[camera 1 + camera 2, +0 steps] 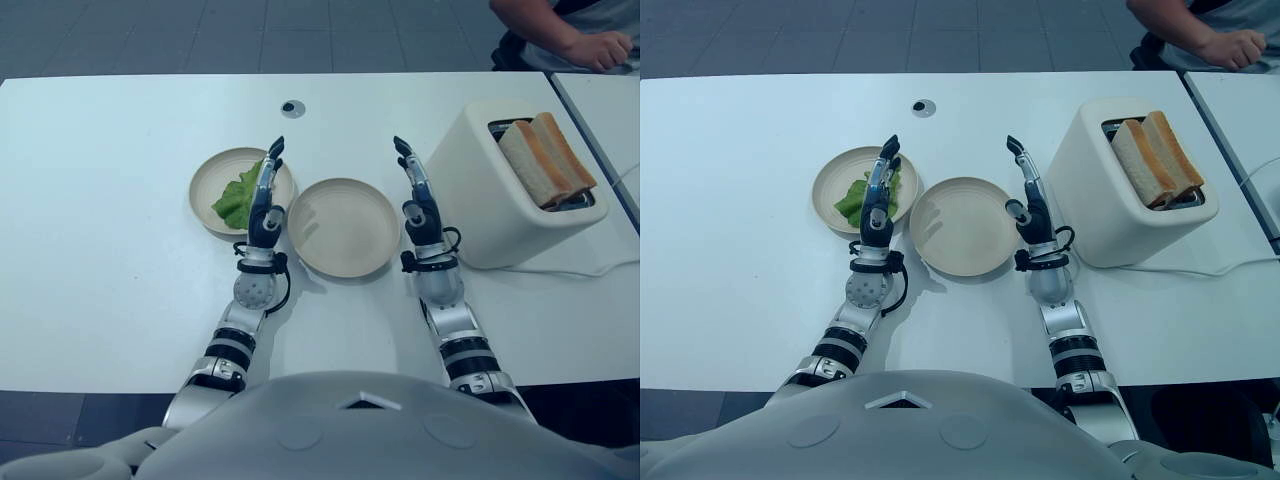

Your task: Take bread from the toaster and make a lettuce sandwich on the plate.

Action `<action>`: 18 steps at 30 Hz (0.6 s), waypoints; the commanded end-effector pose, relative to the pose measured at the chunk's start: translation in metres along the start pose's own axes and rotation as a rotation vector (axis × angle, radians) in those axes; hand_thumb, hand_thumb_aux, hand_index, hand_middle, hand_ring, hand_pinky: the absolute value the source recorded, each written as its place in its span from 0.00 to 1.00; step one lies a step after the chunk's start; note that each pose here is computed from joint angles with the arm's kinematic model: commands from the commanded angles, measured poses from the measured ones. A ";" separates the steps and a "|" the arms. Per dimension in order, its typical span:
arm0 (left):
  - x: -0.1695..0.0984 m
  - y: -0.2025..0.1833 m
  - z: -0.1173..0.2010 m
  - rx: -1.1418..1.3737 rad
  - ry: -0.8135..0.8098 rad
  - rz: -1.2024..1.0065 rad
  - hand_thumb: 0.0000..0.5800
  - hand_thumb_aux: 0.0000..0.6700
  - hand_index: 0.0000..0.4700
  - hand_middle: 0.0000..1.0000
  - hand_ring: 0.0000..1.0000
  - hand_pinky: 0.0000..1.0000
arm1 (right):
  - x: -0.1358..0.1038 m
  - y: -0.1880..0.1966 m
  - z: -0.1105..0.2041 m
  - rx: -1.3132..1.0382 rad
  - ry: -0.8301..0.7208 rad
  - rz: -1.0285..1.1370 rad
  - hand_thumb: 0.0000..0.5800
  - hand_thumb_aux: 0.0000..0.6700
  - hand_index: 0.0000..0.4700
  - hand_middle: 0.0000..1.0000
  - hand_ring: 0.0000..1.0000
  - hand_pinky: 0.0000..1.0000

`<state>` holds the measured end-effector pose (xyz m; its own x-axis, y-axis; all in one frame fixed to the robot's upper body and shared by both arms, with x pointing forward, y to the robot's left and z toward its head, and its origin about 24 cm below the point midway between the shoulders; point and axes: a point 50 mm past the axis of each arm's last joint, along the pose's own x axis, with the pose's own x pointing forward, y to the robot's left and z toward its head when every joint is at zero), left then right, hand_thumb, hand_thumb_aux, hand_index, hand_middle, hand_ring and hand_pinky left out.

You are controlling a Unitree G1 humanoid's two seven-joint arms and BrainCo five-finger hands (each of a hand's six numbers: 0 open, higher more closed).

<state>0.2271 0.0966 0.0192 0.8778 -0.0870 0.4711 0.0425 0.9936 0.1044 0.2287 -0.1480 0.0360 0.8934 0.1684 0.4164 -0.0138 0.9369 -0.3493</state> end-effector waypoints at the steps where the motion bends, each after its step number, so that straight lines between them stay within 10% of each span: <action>1: -0.002 -0.003 -0.003 0.032 0.019 -0.025 0.00 0.00 0.00 0.00 0.00 0.00 | 0.000 -0.005 -0.001 0.005 0.013 -0.014 0.00 0.00 0.00 0.00 0.00 0.00; 6: -0.002 -0.006 -0.002 0.063 0.004 -0.050 0.00 0.00 0.00 0.00 0.00 0.00 | 0.000 -0.007 0.002 -0.018 -0.004 -0.016 0.00 0.00 0.00 0.00 0.00 0.00; 11: -0.004 -0.004 -0.004 0.029 0.031 0.001 0.00 0.00 0.00 0.00 0.00 0.00 | 0.026 -0.109 0.095 -0.485 -0.408 -0.292 0.00 0.00 0.00 0.00 0.00 0.00; 18: -0.006 -0.008 -0.005 0.020 0.044 -0.035 0.00 0.00 0.00 0.00 0.00 0.00 | -0.027 -0.237 0.056 -1.129 0.289 -0.405 0.00 0.00 0.00 0.00 0.00 0.00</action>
<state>0.2272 0.0912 0.0164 0.8869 -0.0977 0.4515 0.0442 0.9908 0.1276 0.1901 -0.3431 0.1775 0.7483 -0.1999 0.6325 0.6595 0.1211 -0.7419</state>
